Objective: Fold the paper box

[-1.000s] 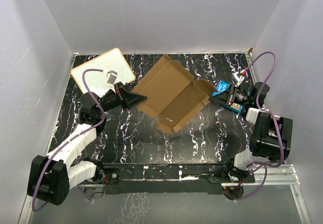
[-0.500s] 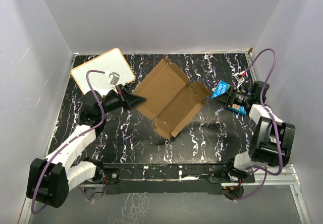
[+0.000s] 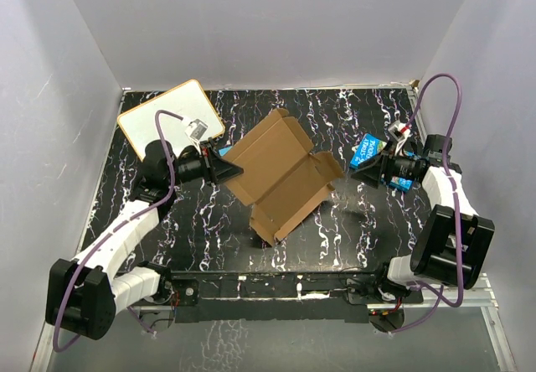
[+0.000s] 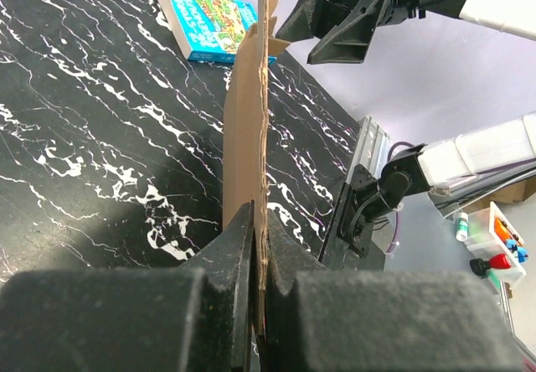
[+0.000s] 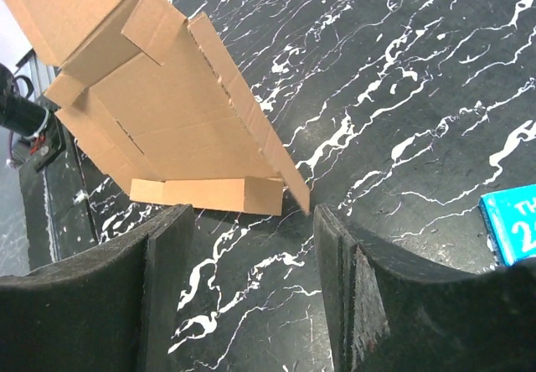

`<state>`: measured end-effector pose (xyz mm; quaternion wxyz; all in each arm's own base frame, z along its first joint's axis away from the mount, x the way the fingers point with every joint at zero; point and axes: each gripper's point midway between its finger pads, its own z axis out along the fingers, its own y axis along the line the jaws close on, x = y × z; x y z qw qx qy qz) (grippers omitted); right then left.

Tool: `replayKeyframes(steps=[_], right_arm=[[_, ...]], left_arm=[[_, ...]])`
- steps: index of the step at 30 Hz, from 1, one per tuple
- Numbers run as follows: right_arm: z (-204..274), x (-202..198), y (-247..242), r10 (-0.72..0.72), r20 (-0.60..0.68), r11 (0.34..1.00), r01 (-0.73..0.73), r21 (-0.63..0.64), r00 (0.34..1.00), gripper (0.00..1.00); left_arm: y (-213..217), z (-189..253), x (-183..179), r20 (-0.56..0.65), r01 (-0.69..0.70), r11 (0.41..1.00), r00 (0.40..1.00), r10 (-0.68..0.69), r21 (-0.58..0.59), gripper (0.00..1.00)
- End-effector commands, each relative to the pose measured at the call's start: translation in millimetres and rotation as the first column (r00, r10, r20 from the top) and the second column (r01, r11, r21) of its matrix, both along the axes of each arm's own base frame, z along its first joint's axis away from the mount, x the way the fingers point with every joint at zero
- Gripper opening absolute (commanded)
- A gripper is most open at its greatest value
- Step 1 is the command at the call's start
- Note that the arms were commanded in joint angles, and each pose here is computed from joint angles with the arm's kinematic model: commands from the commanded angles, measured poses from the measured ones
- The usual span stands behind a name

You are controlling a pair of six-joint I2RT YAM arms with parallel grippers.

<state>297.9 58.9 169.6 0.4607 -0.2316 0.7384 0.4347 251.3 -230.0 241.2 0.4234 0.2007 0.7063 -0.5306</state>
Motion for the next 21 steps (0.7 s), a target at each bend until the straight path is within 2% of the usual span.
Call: replayKeyframes(steps=[1, 10, 14, 21], right_arm=[[23, -4, 4, 0.086, 0.206, 0.996, -0.08, -0.036, 0.975, 0.64], [28, -19, 17, 0.179, 0.356, 0.984, -0.17, -0.055, 0.917, 0.78], [26, -15, 17, 0.187, 0.327, 0.982, -0.183, -0.043, 0.926, 0.78], [22, -12, 20, 0.24, 0.291, 0.97, -0.216, -0.111, 0.926, 0.77]], left_arm=[[1, 10, -1, 0.032, 0.034, 0.999, 0.999, -0.034, 0.012, 0.0], [-2, 10, 2, 0.006, 0.04, 0.999, 0.999, -0.04, -0.006, 0.0], [-3, 11, 5, -0.025, 0.038, 0.999, 0.999, -0.039, -0.02, 0.0], [-5, 6, 12, -0.11, 0.031, 1.0, 0.993, -0.031, -0.005, 0.0]])
